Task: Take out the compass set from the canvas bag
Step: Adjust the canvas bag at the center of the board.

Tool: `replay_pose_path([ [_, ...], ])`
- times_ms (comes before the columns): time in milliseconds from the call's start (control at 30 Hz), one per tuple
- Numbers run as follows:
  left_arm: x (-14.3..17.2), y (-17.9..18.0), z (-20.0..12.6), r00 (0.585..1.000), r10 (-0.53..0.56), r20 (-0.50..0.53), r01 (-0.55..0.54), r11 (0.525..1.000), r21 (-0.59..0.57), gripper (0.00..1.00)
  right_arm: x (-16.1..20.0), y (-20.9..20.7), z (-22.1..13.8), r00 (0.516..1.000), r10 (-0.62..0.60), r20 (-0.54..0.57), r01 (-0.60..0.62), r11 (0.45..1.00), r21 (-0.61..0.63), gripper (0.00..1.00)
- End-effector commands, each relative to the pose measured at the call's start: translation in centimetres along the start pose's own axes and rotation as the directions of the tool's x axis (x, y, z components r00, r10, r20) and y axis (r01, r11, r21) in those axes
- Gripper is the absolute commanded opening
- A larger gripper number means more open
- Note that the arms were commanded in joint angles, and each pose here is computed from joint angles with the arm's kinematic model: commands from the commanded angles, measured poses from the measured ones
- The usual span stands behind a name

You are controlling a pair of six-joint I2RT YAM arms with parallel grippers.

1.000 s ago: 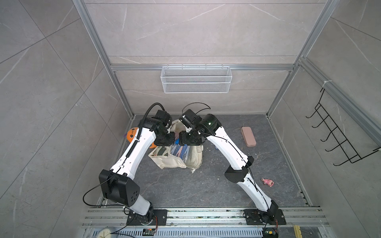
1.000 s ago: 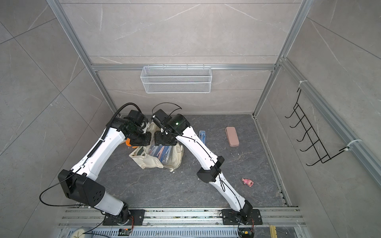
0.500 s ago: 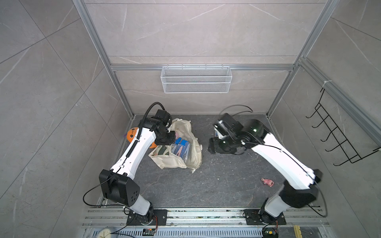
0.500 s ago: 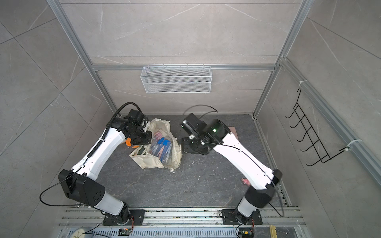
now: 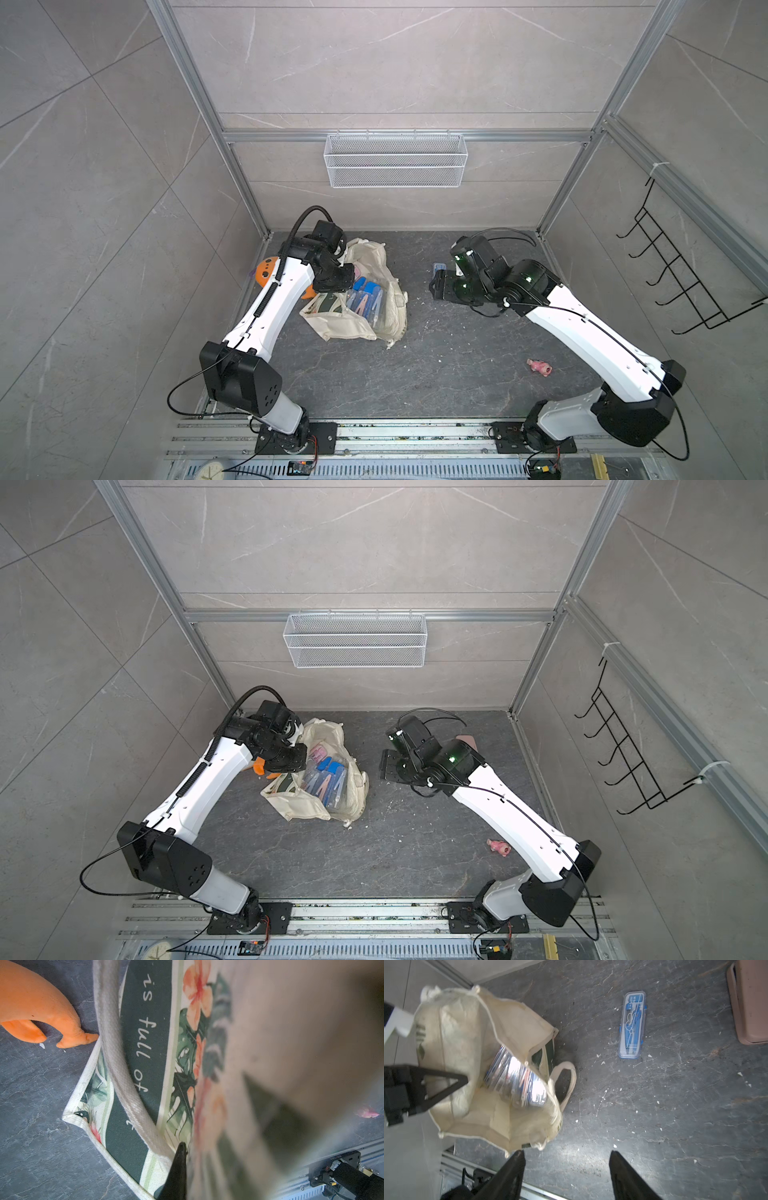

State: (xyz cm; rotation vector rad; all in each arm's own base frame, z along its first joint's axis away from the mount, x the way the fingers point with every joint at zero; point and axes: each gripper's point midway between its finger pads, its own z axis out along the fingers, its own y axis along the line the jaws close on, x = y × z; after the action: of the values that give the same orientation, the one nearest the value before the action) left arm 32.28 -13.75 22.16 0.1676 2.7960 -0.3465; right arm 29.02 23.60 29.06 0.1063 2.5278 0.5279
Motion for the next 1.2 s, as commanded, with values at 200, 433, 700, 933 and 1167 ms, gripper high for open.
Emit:
replay_pose_path([
  [200,-0.8,-2.9,-2.4,0.998,-0.046,0.032,0.042,0.992,0.123,0.0,-1.4,4.1,2.5,0.996,0.072,-0.06,-0.085,0.963,-0.256,0.76],
  [433,-1.0,-5.2,-3.8,0.997,-0.079,0.014,0.076,0.985,0.158,0.0,0.1,5.0,4.0,0.989,0.068,-0.129,-0.106,0.941,-0.322,0.68],
  [700,-0.5,-7.1,-5.4,0.987,-0.161,-0.014,0.159,0.959,0.234,0.0,0.1,5.5,3.3,0.99,0.033,-0.135,-0.078,0.937,-0.34,0.66],
  [933,1.5,-6.9,-3.8,0.985,-0.156,-0.07,0.168,0.964,0.208,0.0,1.9,7.1,3.5,0.986,-0.028,-0.162,-0.033,0.931,-0.363,0.63],
  [1167,1.4,-5.9,-3.2,0.994,-0.111,-0.018,0.112,0.979,0.168,0.0,4.6,10.4,4.3,0.978,-0.103,-0.183,0.029,0.929,-0.369,0.59],
])
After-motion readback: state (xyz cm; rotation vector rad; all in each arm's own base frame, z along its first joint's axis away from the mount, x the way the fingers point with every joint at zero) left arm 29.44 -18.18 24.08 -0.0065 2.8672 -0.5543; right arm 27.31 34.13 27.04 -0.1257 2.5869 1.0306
